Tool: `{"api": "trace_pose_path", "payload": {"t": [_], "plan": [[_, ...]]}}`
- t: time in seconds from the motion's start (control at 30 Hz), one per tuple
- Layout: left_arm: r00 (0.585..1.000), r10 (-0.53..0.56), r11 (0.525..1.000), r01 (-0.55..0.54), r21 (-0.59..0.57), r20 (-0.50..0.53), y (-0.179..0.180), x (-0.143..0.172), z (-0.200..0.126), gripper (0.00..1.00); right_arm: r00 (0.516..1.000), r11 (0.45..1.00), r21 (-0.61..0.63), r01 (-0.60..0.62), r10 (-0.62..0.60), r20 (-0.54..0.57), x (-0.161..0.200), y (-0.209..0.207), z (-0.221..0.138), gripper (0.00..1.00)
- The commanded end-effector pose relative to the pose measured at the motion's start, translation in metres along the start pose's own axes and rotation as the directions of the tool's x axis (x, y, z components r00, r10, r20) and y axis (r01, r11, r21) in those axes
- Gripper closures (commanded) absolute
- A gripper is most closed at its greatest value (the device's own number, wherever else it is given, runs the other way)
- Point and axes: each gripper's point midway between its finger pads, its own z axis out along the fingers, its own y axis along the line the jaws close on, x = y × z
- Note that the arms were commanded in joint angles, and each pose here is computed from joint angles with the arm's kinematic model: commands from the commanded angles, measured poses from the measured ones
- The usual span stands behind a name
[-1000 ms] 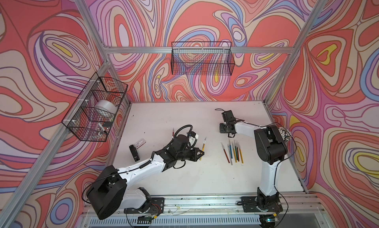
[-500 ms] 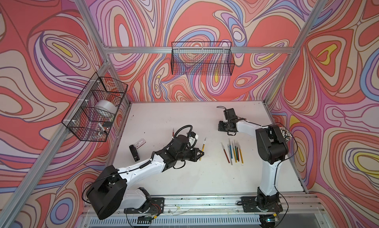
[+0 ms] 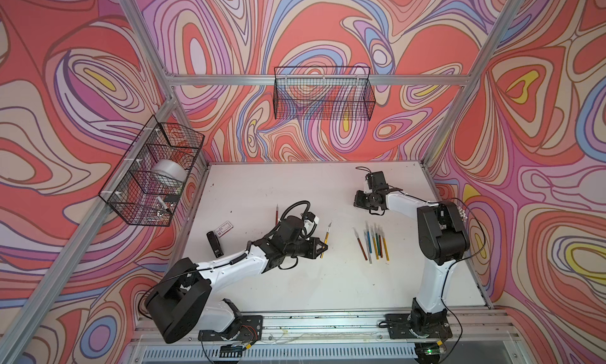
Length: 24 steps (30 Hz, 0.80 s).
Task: Remove protective caps from carving knives
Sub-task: Place the protective sleeve at the center of the board.
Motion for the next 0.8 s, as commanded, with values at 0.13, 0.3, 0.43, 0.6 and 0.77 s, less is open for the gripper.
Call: {"api": "trace_pose_path", "payload": {"t": [0.13, 0.3, 0.43, 0.6, 0.77], "plan": [[0.998, 0.024, 0.995, -0.019, 0.099, -0.055, -0.02, -0.014, 0.027, 1.0, 1.0, 0.998, -0.059, -0.005, 0.006, 0.024, -0.009, 0.012, -0.015, 1.0], [0.995, 0.032, 0.992, -0.021, 0.122, -0.091, -0.025, -0.027, 0.049, 1.0, 1.0, 0.997, -0.072, -0.001, 0.003, 0.028, -0.009, 0.016, -0.019, 1.0], [0.994, 0.018, 0.99, -0.003, 0.139, -0.11, -0.027, -0.037, 0.069, 1.0, 0.999, 0.997, -0.073, 0.002, 0.001, 0.033, -0.011, 0.016, -0.022, 1.0], [0.991, -0.002, 0.989, 0.021, 0.145, -0.132, -0.026, -0.047, 0.089, 1.0, 0.999, 0.997, -0.081, 0.005, -0.002, 0.038, -0.012, 0.019, -0.026, 1.0], [0.988, -0.022, 0.99, 0.043, 0.134, -0.151, -0.022, -0.053, 0.106, 1.0, 0.999, 0.996, -0.088, 0.002, 0.002, 0.042, -0.013, 0.021, -0.027, 1.0]]}}
